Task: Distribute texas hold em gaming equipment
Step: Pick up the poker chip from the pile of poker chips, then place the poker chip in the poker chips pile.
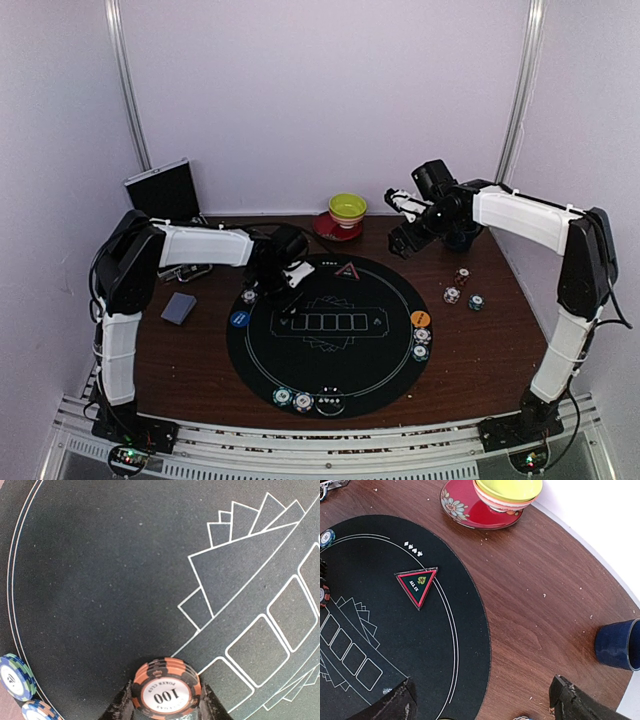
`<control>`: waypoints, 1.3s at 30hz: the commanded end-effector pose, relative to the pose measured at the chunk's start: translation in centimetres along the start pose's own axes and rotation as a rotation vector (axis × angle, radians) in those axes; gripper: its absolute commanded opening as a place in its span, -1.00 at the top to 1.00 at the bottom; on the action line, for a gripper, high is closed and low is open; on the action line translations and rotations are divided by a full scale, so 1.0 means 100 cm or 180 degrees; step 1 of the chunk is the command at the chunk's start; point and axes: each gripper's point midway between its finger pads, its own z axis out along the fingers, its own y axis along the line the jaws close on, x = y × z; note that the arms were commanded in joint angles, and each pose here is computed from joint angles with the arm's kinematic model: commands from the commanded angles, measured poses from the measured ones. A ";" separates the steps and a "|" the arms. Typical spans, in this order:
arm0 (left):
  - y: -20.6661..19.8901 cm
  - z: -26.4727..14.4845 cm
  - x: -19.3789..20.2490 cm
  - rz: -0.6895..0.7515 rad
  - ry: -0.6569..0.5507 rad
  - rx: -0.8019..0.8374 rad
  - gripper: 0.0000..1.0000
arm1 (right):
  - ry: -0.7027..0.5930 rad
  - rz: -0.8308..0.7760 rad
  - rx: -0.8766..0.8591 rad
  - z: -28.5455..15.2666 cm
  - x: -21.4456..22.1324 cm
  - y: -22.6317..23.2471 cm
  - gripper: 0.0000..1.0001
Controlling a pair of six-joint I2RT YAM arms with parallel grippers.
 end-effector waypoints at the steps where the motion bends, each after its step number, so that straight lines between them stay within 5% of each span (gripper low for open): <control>1: 0.016 -0.006 -0.009 -0.0106 -0.0058 -0.0096 0.72 | -0.0160 0.0023 0.0092 -0.017 -0.011 -0.006 -0.86; 12: 0.033 -0.027 -0.054 -0.0108 -0.0330 -0.0221 0.77 | -0.0120 0.0031 0.0102 -0.012 -0.008 -0.006 -0.86; 39: 0.006 -0.016 -0.009 0.0020 -0.0023 -0.0032 0.73 | -0.0113 0.0026 0.0131 -0.011 -0.007 -0.008 -0.86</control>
